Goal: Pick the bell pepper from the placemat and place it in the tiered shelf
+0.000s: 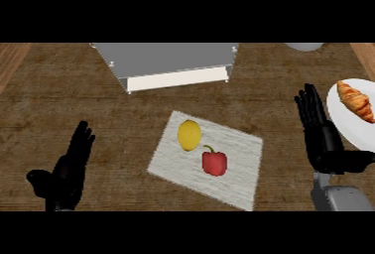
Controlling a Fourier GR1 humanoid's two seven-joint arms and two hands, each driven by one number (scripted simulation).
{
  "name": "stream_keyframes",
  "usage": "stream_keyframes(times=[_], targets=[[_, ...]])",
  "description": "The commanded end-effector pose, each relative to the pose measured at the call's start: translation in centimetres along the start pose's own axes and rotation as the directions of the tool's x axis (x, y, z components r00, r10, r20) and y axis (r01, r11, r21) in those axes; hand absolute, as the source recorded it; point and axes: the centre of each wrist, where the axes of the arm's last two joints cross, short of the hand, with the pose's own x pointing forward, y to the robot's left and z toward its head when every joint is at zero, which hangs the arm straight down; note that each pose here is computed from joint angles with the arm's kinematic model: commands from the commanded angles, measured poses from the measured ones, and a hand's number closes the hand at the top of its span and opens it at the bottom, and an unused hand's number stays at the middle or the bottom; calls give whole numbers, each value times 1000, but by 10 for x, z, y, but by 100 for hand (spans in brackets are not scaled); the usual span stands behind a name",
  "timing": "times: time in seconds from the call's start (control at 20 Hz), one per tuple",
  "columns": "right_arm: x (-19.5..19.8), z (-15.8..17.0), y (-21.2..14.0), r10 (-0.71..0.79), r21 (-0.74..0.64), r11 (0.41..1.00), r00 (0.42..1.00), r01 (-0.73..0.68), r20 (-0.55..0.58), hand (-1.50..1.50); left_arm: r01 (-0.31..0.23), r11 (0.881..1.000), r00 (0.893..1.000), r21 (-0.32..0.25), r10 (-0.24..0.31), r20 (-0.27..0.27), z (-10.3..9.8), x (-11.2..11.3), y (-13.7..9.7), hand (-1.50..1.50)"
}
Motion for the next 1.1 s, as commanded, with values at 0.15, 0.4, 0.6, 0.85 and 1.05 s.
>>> stream_keyframes(times=[0.15,0.4,0.6,0.85,1.05], targets=[[20,34,-32,174,-171,974,975,-149,141,150,13,1000,982,0,-13,-188,-17,-1,38,0],[-28,86,-70,302,-347,847,901,-404,-311,150,-34,998,950,-62,13,-313,-18,-9,34,0],[-8,116,-46,220,-322,911,964,-258,-151,-150,-29,996,950,-86,1,-313,-44,-11,36,0],[-2,132,-33,277,-87,955,957,-285,-90,-150,-18,997,948,-80,-9,-317,-36,-16,32,0],[47,139,-25,311,33,950,943,-309,-116,-150,-33,995,943,-94,0,-333,-40,-21,29,0]])
